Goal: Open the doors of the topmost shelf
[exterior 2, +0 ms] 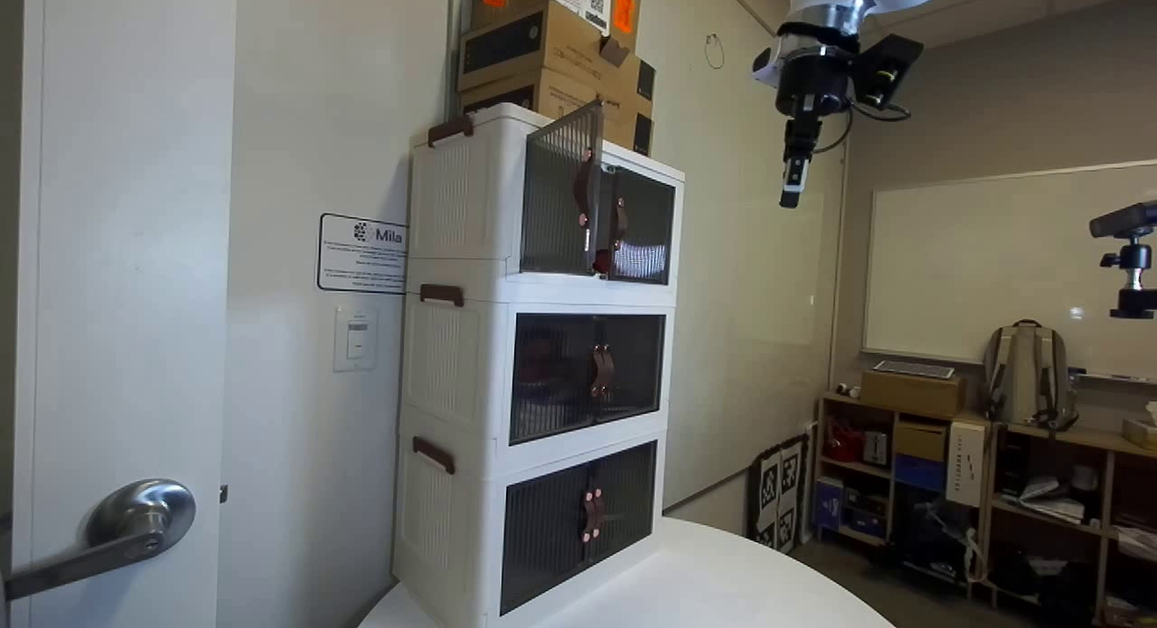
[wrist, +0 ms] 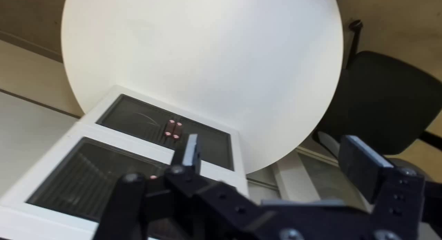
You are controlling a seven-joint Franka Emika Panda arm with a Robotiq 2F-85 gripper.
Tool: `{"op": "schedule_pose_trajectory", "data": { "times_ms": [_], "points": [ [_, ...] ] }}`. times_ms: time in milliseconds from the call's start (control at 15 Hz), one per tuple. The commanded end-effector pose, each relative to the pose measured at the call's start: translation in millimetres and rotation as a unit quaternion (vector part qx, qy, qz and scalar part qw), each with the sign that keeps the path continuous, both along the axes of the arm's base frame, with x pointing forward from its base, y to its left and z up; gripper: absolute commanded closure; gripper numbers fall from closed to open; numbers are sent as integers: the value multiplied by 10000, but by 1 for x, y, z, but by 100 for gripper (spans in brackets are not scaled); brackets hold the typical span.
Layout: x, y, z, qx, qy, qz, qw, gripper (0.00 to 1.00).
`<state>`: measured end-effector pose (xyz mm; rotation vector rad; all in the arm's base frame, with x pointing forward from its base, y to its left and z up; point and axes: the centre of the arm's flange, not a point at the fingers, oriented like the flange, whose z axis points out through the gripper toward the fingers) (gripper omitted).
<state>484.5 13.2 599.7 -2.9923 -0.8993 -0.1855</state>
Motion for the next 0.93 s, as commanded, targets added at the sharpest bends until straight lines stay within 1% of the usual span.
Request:
{"op": "schedule_pose_trajectory", "data": {
  "times_ms": [0,133,333,400,600,867],
  "points": [
    [36,-36,3,-13,-433,-936,9947,0],
    [65,-47,2,39,-824,-1374,9871,0],
    [116,-41,1,133,-1319,-1479,9801,0],
    [130,-36,1,181,-1435,-1460,9787,0],
    [170,-18,5,493,-1723,-1203,9764,0],
    [207,-14,15,975,-1856,-703,9753,0]
  ]
}}
